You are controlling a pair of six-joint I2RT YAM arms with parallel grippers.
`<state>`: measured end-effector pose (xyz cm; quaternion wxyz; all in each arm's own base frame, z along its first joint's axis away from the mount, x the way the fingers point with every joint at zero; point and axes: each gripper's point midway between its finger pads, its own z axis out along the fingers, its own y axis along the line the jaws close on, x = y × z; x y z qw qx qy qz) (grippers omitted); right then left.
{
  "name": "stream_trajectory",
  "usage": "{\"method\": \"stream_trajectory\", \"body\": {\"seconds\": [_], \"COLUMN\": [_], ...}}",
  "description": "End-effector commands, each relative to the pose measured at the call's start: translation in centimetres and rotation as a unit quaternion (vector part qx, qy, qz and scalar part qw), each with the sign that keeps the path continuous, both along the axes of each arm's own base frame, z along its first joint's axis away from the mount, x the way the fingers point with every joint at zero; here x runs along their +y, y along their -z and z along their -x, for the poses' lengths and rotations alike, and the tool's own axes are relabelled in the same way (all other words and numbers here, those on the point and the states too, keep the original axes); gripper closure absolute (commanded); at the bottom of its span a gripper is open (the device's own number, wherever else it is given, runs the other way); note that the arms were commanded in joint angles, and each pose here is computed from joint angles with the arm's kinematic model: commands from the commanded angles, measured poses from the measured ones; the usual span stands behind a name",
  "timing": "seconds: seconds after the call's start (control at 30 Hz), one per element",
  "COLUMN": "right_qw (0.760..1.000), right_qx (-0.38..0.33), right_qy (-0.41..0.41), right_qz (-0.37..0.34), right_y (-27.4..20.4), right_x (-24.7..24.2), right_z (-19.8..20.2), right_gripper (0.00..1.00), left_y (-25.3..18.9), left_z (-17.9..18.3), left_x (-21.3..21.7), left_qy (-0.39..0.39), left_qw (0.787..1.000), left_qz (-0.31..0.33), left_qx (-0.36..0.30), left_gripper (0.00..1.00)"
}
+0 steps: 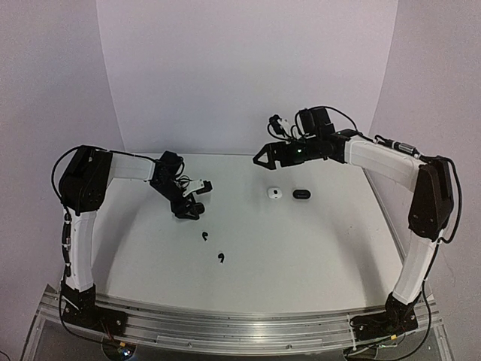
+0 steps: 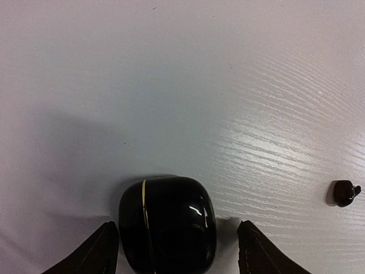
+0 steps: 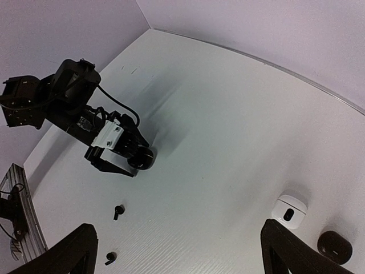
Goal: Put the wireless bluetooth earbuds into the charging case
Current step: Pick up the charging case from the center of the board.
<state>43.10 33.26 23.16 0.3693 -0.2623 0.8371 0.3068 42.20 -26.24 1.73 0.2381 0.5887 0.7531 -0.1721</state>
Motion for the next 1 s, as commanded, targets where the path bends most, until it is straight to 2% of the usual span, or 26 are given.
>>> {"method": "stream_trajectory", "body": {"seconds": [0.0, 0.1, 0.27, 0.5, 0.67, 0.8, 0.97], "right_qw": [0.999, 0.999, 0.999, 0.999, 0.995, 0.991, 0.984], "right_qx": [-0.034, -0.034, -0.024, 0.000, 0.037, 0.050, 0.051], "right_qy": [-0.002, -0.002, 0.001, -0.004, -0.025, -0.059, -0.101], "right_qz": [-0.017, -0.017, -0.023, -0.053, -0.087, -0.106, -0.139], "right_y": [-2.7, -2.7, -2.6, -3.0, -2.6, -2.2, -2.6], "right_x": [0.1, 0.1, 0.3, 1.1, 2.9, 5.9, 9.5], "right_z": [0.3, 0.3, 0.4, 0.9, 2.3, 4.0, 5.9], "right_gripper": [0.02, 0.02, 0.02, 0.02, 0.02, 0.02, 0.03], "left_y": [0.9, 1.0, 0.4, -2.0, -7.2, -13.3, -19.1], "left_z": [-0.1, 0.2, 0.8, 0.9, 1.0, 1.6, 3.8], "left_x": [-0.4, -0.3, -0.5, -0.8, -0.7, -0.8, -1.4], "left_qy": [-0.002, 0.005, 0.026, 0.048, 0.085, 0.123, 0.158], "left_qw": [1.000, 1.000, 1.000, 0.998, 0.987, 0.957, 0.918], "left_qz": [0.001, -0.001, 0.007, 0.021, 0.034, 0.063, 0.092], "left_qx": [0.001, 0.001, 0.000, -0.033, -0.130, -0.254, -0.351], "left_gripper": [0.37, 0.47, 0.73, 0.94, 0.99, 0.99, 0.97]}}
